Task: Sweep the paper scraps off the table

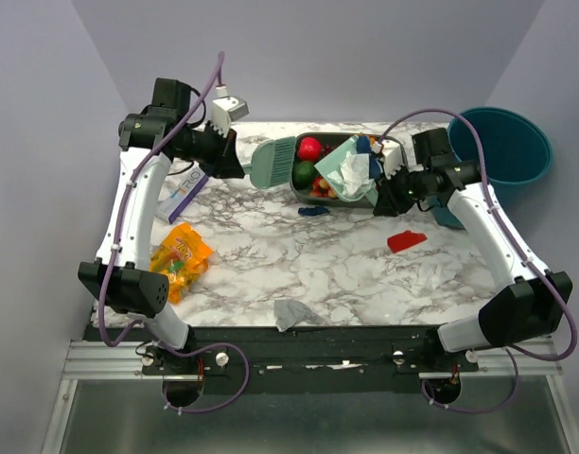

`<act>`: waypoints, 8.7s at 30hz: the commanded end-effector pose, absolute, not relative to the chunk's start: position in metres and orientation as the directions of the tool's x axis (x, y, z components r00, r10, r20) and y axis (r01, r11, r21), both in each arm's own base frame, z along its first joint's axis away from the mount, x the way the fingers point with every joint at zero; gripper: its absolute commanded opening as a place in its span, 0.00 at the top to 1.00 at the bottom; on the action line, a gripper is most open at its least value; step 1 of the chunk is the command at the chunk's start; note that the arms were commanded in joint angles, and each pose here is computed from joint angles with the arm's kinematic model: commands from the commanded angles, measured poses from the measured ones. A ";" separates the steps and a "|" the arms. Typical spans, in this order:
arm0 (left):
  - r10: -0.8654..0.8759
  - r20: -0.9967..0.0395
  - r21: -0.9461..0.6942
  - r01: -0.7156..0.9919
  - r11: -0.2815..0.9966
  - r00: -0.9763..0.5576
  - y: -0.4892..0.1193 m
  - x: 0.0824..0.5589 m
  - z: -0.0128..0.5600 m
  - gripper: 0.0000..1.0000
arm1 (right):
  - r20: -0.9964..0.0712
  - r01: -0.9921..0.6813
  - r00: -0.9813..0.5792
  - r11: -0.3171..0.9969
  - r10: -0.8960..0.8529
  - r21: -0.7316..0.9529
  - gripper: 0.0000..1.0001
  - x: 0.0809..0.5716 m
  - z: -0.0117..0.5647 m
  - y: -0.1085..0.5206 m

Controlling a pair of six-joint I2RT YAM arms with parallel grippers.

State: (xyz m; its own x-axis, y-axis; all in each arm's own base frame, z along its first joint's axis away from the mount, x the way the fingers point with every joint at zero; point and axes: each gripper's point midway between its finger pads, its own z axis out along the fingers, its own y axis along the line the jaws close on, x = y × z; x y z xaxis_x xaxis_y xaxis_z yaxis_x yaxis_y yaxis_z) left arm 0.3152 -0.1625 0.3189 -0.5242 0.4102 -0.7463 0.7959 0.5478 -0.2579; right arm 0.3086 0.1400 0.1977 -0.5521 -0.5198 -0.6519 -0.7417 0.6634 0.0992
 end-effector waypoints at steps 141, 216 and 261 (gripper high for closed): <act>0.146 -0.271 -0.956 0.284 0.074 -0.951 -0.539 0.251 0.172 1.00 | -0.712 0.143 -0.616 0.842 -0.336 -0.521 1.00 0.310 0.393 -0.116; 0.531 -0.401 -0.307 0.655 0.690 -0.747 -0.199 0.278 0.168 1.00 | 0.162 -0.811 -0.578 0.585 -0.800 -0.010 1.00 0.118 0.106 -0.035; 0.591 -0.421 -0.591 0.702 0.398 -0.689 -0.318 0.277 0.190 1.00 | 0.212 -0.816 -0.551 0.574 -0.807 0.069 0.99 0.158 0.072 0.000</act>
